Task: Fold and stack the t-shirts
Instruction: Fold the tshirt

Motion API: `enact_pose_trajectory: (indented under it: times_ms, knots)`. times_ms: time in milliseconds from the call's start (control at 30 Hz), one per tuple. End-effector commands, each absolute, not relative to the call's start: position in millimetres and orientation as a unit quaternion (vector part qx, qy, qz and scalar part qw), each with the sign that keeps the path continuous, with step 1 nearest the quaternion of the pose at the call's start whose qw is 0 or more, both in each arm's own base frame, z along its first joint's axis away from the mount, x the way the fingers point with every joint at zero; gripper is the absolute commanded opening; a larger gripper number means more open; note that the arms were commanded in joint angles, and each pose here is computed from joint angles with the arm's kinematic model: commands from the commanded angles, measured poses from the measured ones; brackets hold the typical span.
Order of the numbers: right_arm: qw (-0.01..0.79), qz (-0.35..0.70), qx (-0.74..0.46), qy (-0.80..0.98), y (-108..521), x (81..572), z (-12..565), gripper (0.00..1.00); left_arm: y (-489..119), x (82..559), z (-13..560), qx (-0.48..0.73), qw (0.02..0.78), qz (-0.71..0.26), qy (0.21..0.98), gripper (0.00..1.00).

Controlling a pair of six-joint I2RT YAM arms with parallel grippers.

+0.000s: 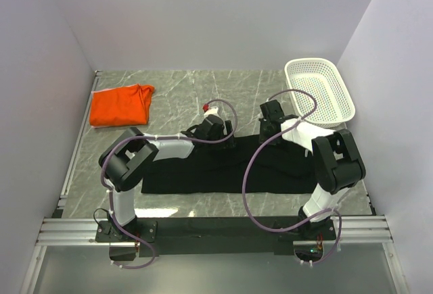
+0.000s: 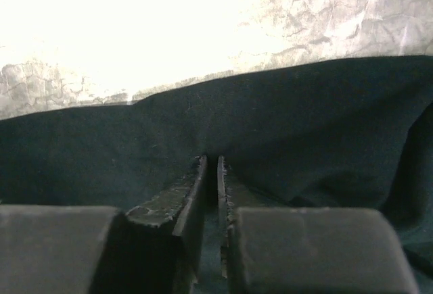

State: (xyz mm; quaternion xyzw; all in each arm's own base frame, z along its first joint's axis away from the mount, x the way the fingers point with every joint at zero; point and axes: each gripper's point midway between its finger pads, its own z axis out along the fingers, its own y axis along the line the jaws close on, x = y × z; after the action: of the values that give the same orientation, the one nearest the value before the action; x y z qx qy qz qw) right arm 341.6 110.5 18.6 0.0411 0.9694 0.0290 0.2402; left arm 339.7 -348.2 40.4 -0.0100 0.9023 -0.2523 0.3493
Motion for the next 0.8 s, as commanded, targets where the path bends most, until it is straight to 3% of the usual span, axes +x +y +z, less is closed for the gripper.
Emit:
enact_pose_trajectory:
  times_ms: [0, 267, 467, 700, 733, 767]
  knots:
    - [0.272, 0.028, 0.049, 0.961, 109, 352, 39, 0.15, -323, 331, 2, -0.009, 0.311, -0.194, 0.930, 0.84]
    - [0.286, 0.026, 0.058, 0.956, 107, 339, 56, 0.00, -305, 335, 0, -0.021, 0.316, -0.176, 0.932, 0.84]
    - [0.287, 0.031, 0.056, 0.956, 111, 324, 61, 0.00, -300, 337, -1, -0.028, 0.314, -0.176, 0.933, 0.84]
    - [0.281, 0.041, 0.047, 0.958, 119, 318, 53, 0.15, -296, 336, 1, -0.030, 0.317, -0.177, 0.931, 0.84]
    - [0.277, 0.042, 0.045, 0.959, 120, 317, 51, 0.12, -296, 336, 1, -0.030, 0.317, -0.177, 0.931, 0.84]
    - [0.275, 0.044, 0.044, 0.959, 122, 317, 50, 0.01, -295, 336, 2, -0.029, 0.318, -0.176, 0.931, 0.84]
